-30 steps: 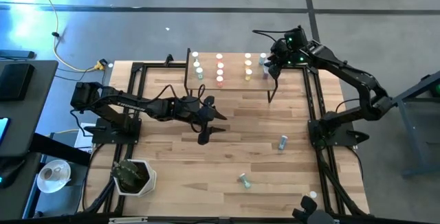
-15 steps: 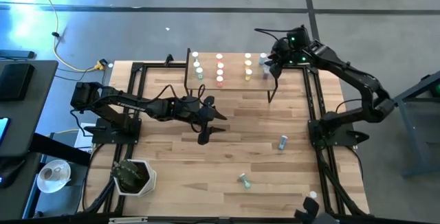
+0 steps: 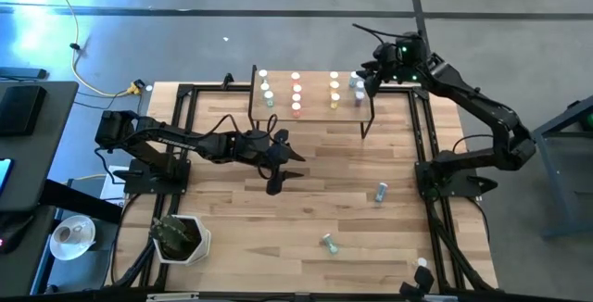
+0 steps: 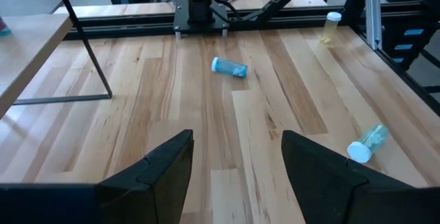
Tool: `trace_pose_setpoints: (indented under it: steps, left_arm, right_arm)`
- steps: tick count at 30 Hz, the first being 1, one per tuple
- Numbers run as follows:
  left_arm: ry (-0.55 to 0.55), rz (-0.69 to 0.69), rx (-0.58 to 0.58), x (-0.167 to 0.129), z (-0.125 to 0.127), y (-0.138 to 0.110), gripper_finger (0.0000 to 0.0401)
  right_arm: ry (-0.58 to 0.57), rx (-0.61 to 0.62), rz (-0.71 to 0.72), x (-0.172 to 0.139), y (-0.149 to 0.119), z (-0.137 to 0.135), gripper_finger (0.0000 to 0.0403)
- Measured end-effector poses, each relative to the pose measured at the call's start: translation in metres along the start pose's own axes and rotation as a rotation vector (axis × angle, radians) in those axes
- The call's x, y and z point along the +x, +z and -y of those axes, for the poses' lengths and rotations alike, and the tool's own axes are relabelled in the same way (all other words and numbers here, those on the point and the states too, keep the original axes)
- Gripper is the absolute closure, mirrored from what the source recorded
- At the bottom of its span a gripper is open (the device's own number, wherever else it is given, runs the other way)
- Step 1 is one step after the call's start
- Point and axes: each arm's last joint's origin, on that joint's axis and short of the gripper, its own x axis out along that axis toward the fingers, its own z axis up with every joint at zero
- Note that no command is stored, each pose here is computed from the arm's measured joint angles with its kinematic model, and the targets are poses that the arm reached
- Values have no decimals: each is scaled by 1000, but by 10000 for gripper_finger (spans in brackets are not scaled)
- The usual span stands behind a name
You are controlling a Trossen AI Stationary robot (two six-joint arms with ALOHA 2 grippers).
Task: Pick and place medicine bottles onto shelf by color
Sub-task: Adjust the blue pill bottles on the shelf
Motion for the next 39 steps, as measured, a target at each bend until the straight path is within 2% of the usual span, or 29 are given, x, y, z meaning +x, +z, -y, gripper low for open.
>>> trace_pose_setpoints:
  steps: [7, 14, 19, 25, 32, 39]
  left_arm:
    - [8, -8, 5, 0, -1, -1, 190]
    - [33, 12, 8, -7, -9, 4, 190]
    - [52, -15, -5, -13, -16, 4, 190]
    - [53, -53, -20, -14, -16, 0, 190]
    - [52, -56, -11, -14, -16, 0, 190]
    - [52, -56, -11, -14, -16, 0, 190]
  right_arm:
    - [-94, -61, 1, 1, 9, -10, 249]
    - [-119, -71, 8, -7, 46, -13, 249]
    - [-105, -72, -133, 10, 56, -9, 249]
    - [-102, -115, -297, 36, 55, -10, 249]
    - [-74, -197, -409, 60, 53, -17, 249]
    - [-82, -224, -441, 67, 51, -17, 249]
